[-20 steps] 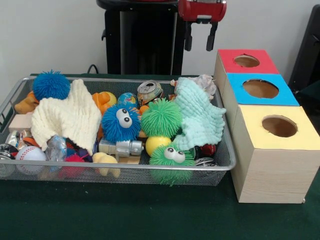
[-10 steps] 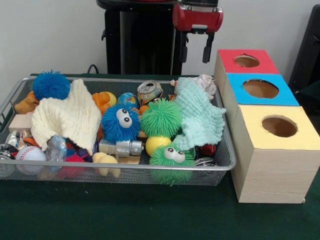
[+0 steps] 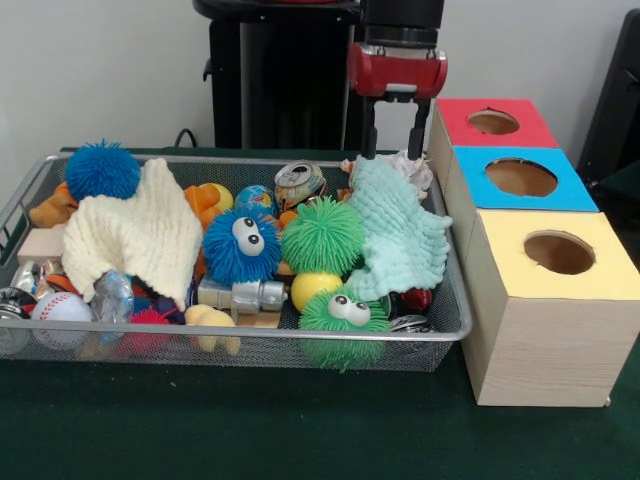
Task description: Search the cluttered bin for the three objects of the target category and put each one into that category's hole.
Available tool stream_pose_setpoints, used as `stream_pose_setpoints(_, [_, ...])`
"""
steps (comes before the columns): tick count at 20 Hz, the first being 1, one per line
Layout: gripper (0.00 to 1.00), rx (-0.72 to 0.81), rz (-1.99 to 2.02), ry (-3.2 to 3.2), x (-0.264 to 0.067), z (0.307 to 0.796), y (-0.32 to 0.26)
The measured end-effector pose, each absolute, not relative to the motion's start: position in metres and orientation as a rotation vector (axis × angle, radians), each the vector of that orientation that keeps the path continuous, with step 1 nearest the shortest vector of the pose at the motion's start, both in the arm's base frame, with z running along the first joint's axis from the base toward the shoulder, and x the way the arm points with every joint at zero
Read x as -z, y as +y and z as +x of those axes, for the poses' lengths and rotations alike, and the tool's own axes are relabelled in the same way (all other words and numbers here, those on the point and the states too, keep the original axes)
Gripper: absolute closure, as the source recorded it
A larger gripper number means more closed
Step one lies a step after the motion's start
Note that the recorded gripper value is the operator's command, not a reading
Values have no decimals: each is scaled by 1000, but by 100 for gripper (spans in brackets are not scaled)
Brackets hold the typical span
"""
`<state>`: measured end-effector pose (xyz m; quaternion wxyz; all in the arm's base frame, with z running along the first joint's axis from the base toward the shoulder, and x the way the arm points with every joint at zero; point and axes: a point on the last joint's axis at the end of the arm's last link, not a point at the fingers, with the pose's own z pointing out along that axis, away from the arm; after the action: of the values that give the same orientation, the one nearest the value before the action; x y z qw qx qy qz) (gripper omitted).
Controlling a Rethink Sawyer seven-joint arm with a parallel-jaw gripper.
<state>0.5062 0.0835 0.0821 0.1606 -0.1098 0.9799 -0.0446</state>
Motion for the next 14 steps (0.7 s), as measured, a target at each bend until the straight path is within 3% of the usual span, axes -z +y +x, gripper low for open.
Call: stream_pose_setpoints(14, [0, 108, -365, 2808, -56, 493, 104])
